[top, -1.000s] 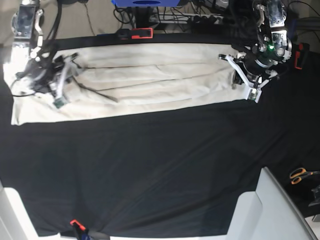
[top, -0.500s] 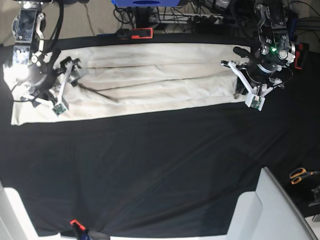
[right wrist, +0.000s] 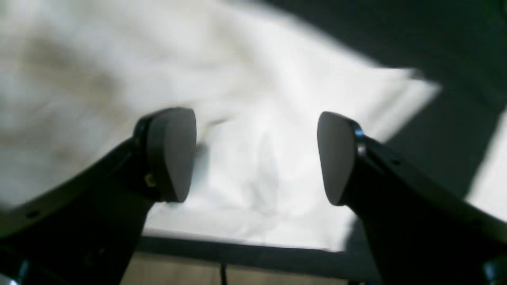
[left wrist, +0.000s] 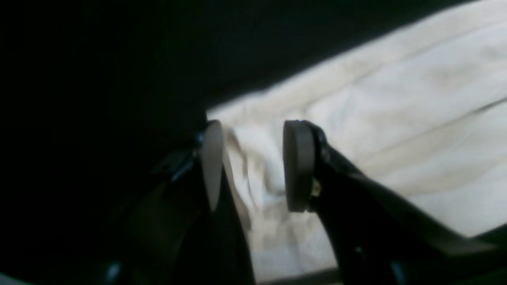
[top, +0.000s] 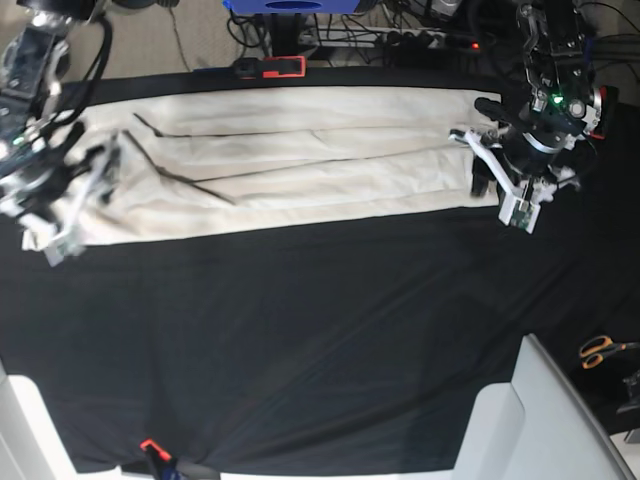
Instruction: Fold the T-shirt properly
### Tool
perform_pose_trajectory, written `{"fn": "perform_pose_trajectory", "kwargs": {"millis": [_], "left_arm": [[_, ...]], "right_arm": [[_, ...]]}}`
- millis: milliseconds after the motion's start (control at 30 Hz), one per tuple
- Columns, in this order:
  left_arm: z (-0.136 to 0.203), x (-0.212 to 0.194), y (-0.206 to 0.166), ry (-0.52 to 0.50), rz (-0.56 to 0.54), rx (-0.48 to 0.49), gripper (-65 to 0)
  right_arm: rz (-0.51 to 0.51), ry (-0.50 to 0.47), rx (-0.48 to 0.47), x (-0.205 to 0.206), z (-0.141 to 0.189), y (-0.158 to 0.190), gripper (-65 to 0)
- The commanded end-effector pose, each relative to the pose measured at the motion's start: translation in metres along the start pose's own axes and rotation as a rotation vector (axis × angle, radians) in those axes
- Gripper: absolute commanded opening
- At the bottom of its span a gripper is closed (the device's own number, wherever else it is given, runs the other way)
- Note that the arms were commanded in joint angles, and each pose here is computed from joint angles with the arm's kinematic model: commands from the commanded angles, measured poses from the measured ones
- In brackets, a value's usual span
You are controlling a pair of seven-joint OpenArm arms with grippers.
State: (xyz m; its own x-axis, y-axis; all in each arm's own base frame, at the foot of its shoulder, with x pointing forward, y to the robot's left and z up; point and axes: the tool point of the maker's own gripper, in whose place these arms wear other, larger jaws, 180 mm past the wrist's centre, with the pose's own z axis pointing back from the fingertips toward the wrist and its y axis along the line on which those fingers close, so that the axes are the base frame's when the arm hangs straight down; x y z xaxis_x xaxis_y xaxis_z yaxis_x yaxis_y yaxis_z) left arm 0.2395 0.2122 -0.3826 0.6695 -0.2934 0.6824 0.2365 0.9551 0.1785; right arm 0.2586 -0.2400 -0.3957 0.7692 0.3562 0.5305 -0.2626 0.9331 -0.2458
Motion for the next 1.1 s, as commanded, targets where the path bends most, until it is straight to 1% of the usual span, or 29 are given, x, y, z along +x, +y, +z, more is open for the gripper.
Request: {"fn": "perform_pose_trajectory", "kwargs": {"millis": [0,67,133,167,200,233,267,300,333,400,433,467,600,733,867,1033,1067], "left_arm": [[0.006,0.006,-0.002,-0.029,0.003,0.005,-39.7],[0.011,0.005,-0.009,-0.029,0.001,-0.005,-40.0],[0.013,-0.006,-0.017,-0.009,0.016,-0.021,-41.1],[0.013,-0.009,-0.020,-0.002,0.024,-0.025,-44.9],[0.013,-0.009,-0.022,-0.002,0.030,-0.028,-51.3],[0.013,-0.010,-0.024,-0.001,0.033,-0.031,-61.7],[0.012,-0.009,-0.025,-0.004,0.039,-0.032,-65.0],[0.010,-0.012,-0.026,0.004,0.050,-0.032,-65.0],[0.009,-0.014,-0.026,0.010,0.058,-0.031,-65.0],[0.002,-0.008,-0.025,-0.003,0.062,-0.032,-65.0],[0.000,-0.007,-0.025,-0.002,0.065,-0.032,-65.0],[-0.002,-0.008,-0.025,0.001,0.069,-0.033,-65.0],[-0.013,-0.006,-0.023,0.003,0.085,-0.038,-65.0],[-0.023,-0.013,-0.023,0.026,0.103,-0.046,-65.0],[-0.036,-0.034,-0.027,0.088,0.135,-0.066,-65.0],[-0.048,-0.048,-0.031,0.130,0.163,-0.081,-65.0],[-0.048,-0.047,-0.031,0.124,0.165,-0.082,-65.0]], "right_arm": [[-0.014,-0.039,-0.056,0.013,0.005,-0.025,-20.1],[-0.057,-0.039,-0.095,0.015,0.001,-0.052,-20.1],[-0.100,-0.010,-0.101,0.011,-0.013,-0.077,-20.3],[-0.121,0.002,-0.098,0.010,-0.021,-0.088,-20.3],[-0.138,0.007,-0.091,0.010,-0.028,-0.097,-20.6],[-0.160,0.008,-0.078,0.008,-0.037,-0.104,-22.4],[-0.175,0.004,-0.069,0.007,-0.043,-0.110,-26.4],[-0.192,-0.001,-0.059,0.005,-0.049,-0.115,-32.9],[-0.200,-0.004,-0.052,0.006,-0.054,-0.119,-40.1],[-0.225,-0.005,-0.043,0.009,-0.059,-0.126,-56.6],[-0.230,-0.004,-0.042,0.011,-0.060,-0.130,-62.4],[-0.234,-0.004,-0.044,0.012,-0.061,-0.134,-65.0],[-0.233,0.000,-0.044,0.012,-0.061,-0.136,-61.4],[-0.233,0.009,-0.040,0.008,-0.062,-0.133,-61.7],[-0.239,0.069,-0.018,-0.006,-0.064,-0.122,-61.7],[-0.249,0.070,0.007,-0.007,-0.070,-0.109,-61.7],[-0.254,0.078,0.015,-0.009,-0.072,-0.107,-61.7]]}}
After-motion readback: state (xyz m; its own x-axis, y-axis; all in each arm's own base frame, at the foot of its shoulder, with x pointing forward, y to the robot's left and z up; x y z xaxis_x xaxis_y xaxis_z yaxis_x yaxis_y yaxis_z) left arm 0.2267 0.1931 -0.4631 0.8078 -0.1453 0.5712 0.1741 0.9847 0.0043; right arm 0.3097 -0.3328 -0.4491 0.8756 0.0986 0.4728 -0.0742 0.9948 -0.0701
